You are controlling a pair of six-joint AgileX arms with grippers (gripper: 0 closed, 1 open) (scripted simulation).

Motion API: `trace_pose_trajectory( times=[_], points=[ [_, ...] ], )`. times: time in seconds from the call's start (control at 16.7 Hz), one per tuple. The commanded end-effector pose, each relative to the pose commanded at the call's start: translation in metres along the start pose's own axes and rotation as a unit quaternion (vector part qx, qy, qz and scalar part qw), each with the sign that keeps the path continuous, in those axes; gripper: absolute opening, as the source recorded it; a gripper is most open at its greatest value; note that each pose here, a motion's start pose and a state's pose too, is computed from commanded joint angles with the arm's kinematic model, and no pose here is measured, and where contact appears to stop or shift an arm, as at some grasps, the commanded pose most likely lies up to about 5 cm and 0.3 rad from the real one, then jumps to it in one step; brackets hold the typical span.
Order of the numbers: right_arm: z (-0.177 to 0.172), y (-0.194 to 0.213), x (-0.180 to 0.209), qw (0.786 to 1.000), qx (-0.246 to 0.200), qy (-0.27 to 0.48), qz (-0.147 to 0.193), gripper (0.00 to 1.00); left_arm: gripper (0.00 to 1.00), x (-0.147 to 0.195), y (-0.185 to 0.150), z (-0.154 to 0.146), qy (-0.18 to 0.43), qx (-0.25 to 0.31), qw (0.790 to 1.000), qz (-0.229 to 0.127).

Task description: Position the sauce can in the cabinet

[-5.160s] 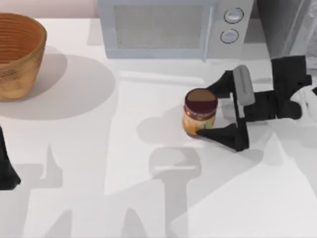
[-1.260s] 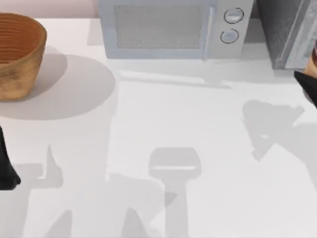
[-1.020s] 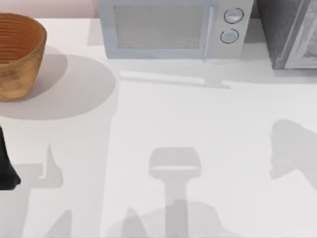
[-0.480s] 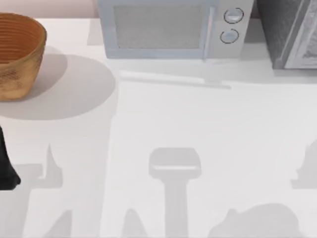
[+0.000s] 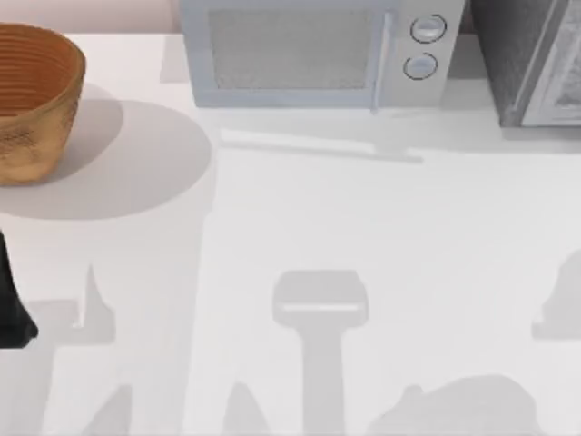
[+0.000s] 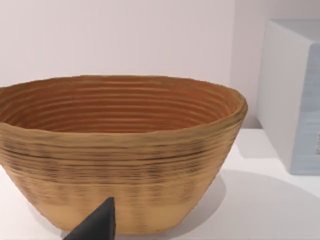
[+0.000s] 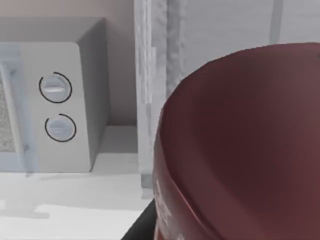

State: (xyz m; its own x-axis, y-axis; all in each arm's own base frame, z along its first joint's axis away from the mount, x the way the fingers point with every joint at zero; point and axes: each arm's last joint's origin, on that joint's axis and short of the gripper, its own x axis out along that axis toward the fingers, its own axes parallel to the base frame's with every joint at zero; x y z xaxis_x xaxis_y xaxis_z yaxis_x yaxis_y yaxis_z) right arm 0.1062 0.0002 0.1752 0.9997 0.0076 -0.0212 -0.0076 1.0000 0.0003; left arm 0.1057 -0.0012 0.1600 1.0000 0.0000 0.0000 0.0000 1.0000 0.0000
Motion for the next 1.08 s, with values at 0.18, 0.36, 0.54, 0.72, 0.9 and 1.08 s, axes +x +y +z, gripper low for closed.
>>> trace_pose_trajectory(
  times=[0.18,0.36,0.54,0.72,0.9,1.08],
  points=[
    [0.038,0.002,0.003,1.0,-0.001,0.019,-0.002,0.0,1.0,0.0,0.0,0.0,0.0,0.0,1.0,0.0],
    [0.098,0.005,0.014,0.999,-0.003,0.032,-0.006,0.0,1.0,0.0,0.0,0.0,0.0,0.0,1.0,0.0],
    [0.177,0.01,0.033,1.0,-0.005,0.023,-0.007,0.0,1.0,0.0,0.0,0.0,0.0,0.0,1.0,0.0],
    [0.256,0.018,0.057,1.0,-0.003,0.001,-0.006,0.0,1.0,0.0,0.0,0.0,0.0,0.0,1.0,0.0],
    [0.312,0.028,0.084,1.0,-0.002,-0.011,-0.003,0.0,1.0,0.0,0.0,0.0,0.0,0.0,1.0,0.0],
    [0.342,0.038,0.11,1.0,-0.001,-0.012,-0.001,0.0,1.0,0.0,0.0,0.0,0.0,0.0,1.0,0.0]
  ],
)
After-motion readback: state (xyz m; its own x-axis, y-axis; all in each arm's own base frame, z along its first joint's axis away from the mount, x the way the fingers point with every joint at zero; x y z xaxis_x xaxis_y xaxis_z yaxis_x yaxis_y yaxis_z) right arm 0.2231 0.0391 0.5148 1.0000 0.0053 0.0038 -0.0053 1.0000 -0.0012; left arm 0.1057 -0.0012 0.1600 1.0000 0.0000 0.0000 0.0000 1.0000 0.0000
